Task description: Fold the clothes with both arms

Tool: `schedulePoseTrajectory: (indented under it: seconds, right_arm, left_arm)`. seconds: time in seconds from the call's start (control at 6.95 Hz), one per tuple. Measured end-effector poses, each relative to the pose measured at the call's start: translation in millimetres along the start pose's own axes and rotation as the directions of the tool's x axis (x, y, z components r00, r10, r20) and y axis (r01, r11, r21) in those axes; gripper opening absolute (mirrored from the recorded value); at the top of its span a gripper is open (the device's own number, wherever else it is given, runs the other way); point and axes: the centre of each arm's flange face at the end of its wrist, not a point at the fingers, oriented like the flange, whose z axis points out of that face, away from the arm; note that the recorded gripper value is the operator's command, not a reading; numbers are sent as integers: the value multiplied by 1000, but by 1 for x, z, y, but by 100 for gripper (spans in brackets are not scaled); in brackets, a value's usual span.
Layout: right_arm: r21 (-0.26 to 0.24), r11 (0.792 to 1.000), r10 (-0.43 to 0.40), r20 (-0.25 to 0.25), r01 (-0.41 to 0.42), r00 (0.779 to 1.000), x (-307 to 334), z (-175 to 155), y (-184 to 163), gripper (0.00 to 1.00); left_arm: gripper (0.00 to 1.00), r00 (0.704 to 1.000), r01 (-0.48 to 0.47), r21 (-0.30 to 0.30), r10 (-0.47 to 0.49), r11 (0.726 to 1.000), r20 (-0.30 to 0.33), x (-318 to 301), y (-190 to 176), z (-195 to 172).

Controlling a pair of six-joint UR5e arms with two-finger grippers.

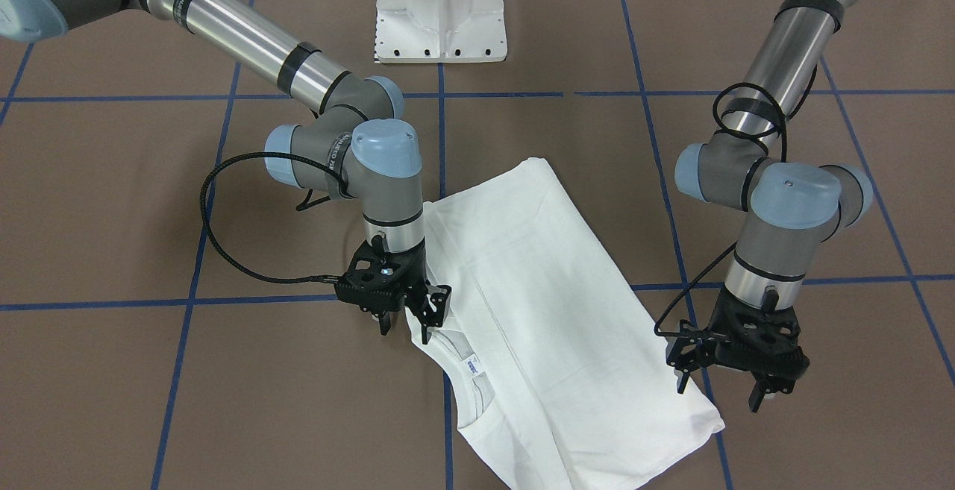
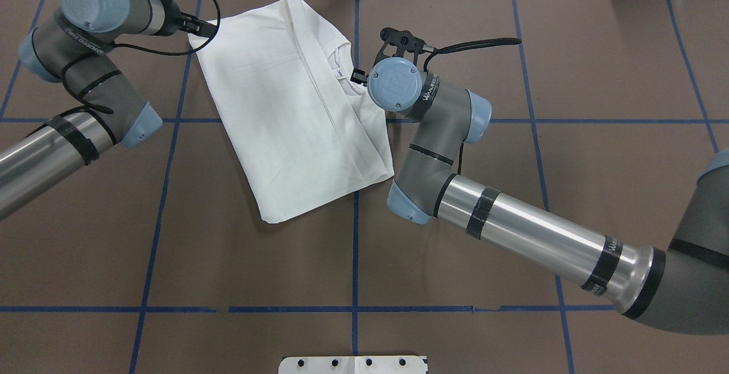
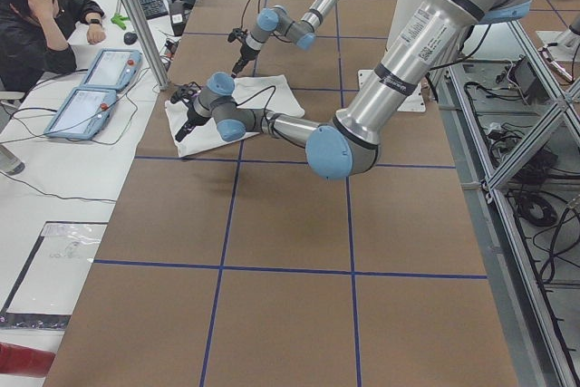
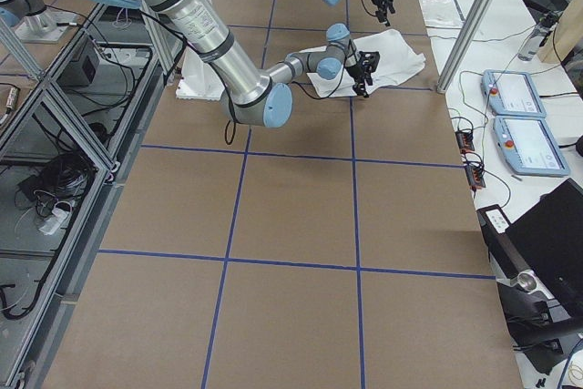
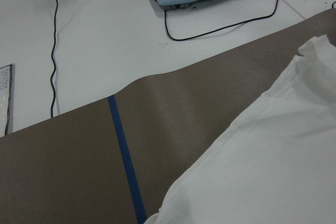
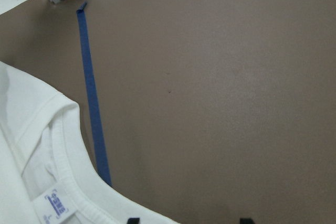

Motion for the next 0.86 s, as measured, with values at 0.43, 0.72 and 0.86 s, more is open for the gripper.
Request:
schedulePoseTrajectory:
  seconds: [0.43,0.72,0.86]
  right_arm:
    - [-2,1000,-10,-1,10,1000,-1,3,15,60]
    - [-3,1000,-16,1,16,1000,-4,2,23,55]
    - [-4,1000,-18,2,18,1000,-5,2,26,31]
  left_arm:
    - [100,1000,1,-3,-1,1000,2,-2,3,1]
    - [100,1000,1,-4,-1,1000,3,-3,3,1]
    - [100,1000,2,-4,-2,1000,4,-3,3,1]
